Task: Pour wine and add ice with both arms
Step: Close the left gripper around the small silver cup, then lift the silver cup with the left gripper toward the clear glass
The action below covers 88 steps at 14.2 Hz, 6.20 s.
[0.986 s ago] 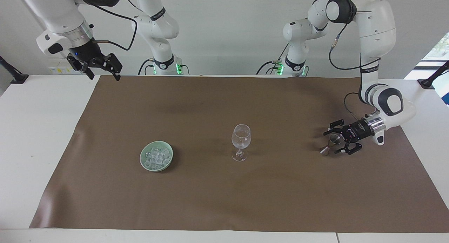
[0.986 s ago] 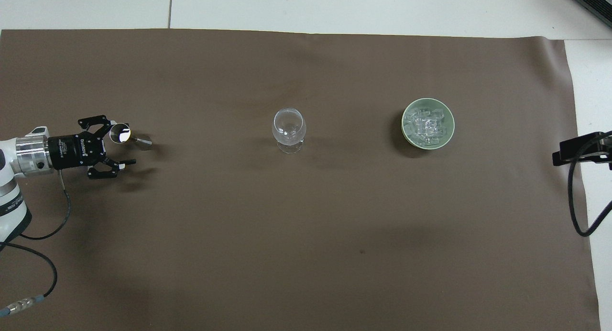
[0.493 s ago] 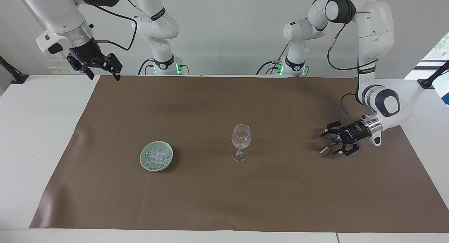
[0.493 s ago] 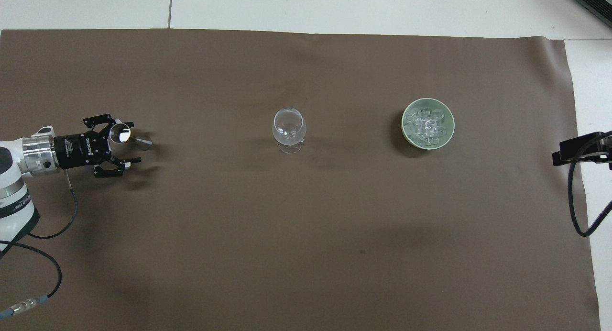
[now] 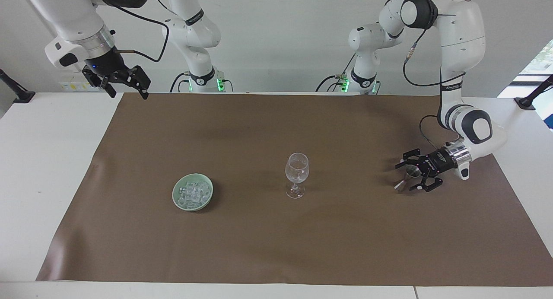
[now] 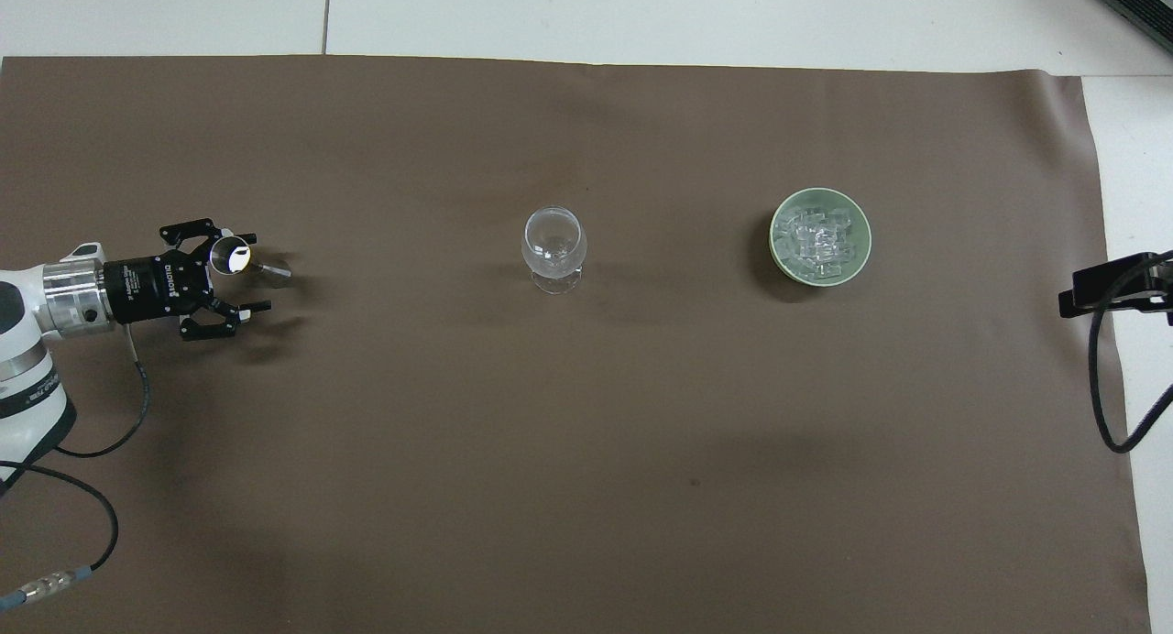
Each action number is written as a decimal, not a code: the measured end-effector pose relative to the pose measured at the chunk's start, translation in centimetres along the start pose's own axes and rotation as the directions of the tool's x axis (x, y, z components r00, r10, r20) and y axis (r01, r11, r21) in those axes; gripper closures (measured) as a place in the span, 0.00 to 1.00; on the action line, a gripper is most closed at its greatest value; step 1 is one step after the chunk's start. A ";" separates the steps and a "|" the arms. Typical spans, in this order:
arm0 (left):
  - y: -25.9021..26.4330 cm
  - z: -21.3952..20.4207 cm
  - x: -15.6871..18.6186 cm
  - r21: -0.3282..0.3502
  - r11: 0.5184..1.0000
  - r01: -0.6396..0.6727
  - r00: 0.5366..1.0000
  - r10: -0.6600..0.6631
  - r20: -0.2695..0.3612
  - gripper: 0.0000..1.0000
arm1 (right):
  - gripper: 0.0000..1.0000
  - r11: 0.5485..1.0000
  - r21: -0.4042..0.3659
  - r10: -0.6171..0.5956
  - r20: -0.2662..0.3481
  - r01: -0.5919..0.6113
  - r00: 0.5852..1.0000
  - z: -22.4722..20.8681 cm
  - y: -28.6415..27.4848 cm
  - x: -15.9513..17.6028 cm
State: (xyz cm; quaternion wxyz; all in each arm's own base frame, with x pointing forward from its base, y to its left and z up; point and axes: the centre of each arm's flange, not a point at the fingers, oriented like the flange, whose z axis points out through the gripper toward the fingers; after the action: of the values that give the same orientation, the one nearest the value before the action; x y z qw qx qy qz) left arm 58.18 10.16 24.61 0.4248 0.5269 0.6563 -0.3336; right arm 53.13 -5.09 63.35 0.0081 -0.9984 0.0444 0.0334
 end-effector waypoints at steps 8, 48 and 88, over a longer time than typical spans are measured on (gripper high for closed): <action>0.0 0.3 -0.1 -0.002 1.000 -0.001 1.000 0.001 0.000 0.26 | 0.00 1.000 0.000 0.000 0.000 0.000 1.000 0.0 0.0 0.0; 0.1 -0.2 0.1 -0.014 1.000 0.002 1.000 -0.002 -0.002 0.78 | 0.00 1.000 0.000 0.000 0.000 0.000 1.000 0.0 0.0 0.0; -5.7 17.7 -26.4 -0.060 0.994 0.089 0.991 -0.094 -0.090 0.78 | 0.00 1.000 0.000 0.000 0.000 0.000 1.000 0.0 0.0 0.0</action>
State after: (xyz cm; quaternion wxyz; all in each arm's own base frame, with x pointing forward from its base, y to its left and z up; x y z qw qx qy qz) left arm 58.52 -17.51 41.19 0.3926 0.4991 0.7079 -0.3093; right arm 53.13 -5.09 63.35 0.0081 -0.9984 0.0444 0.0334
